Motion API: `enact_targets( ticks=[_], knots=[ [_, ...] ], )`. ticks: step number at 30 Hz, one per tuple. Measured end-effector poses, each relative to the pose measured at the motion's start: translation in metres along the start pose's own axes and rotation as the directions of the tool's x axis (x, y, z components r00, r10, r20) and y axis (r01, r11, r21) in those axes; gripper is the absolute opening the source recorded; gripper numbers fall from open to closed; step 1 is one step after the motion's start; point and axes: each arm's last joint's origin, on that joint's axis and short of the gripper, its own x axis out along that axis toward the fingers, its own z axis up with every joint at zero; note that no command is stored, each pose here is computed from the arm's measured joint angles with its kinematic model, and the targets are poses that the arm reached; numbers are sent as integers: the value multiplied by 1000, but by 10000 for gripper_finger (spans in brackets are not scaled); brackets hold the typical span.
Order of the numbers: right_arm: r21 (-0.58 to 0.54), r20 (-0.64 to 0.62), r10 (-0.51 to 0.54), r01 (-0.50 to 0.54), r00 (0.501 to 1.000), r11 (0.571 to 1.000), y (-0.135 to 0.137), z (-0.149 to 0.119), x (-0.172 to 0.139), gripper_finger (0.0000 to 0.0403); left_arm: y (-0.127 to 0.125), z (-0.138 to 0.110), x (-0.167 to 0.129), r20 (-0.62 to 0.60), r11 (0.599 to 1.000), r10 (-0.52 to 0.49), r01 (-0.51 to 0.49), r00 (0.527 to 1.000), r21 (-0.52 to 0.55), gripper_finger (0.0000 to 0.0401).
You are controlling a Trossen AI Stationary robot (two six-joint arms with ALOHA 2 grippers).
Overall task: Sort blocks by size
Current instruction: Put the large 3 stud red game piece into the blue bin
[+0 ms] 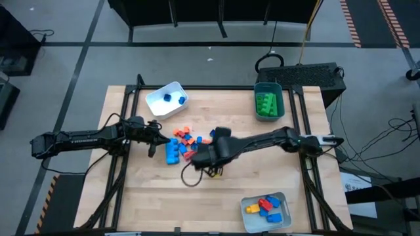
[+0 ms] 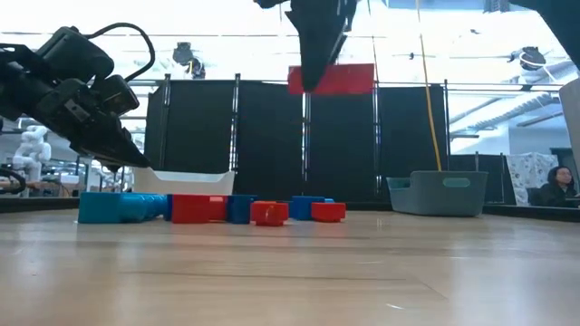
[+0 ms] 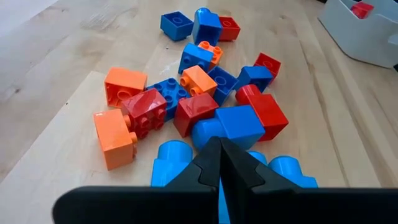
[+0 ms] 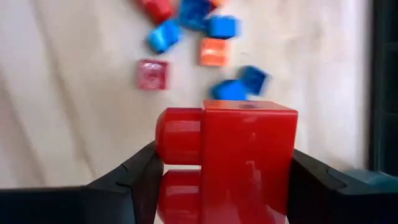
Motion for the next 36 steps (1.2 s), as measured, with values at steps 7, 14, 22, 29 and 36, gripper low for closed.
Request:
enact_targets(
  ticks=[7, 14, 22, 29, 36],
  knots=[
    [85, 23, 3, -5, 1000, 996, -70, -18, -29, 234, 0, 0, 0, -2, 1000, 4, -4, 1000, -2, 11],
    [421, -64, -167, 178, 984, 889, -165, -82, -32, 234, 1, -1, 0, -8, 1000, 25, -25, 1000, -3, 11],
    [758, -125, -209, 229, 970, 611, -236, -145, 12, 234, 2, 0, 0, 5, 997, 73, -73, 997, 6, 11],
    [850, -191, -208, 267, 959, 453, -274, -171, 72, 234, 3, 0, 0, 6, 996, 92, -92, 996, 5, 11],
    [901, -172, -139, 212, 975, 379, -289, -188, 114, 234, 3, 0, 0, 7, 994, 108, -108, 994, 5, 11]
  ],
)
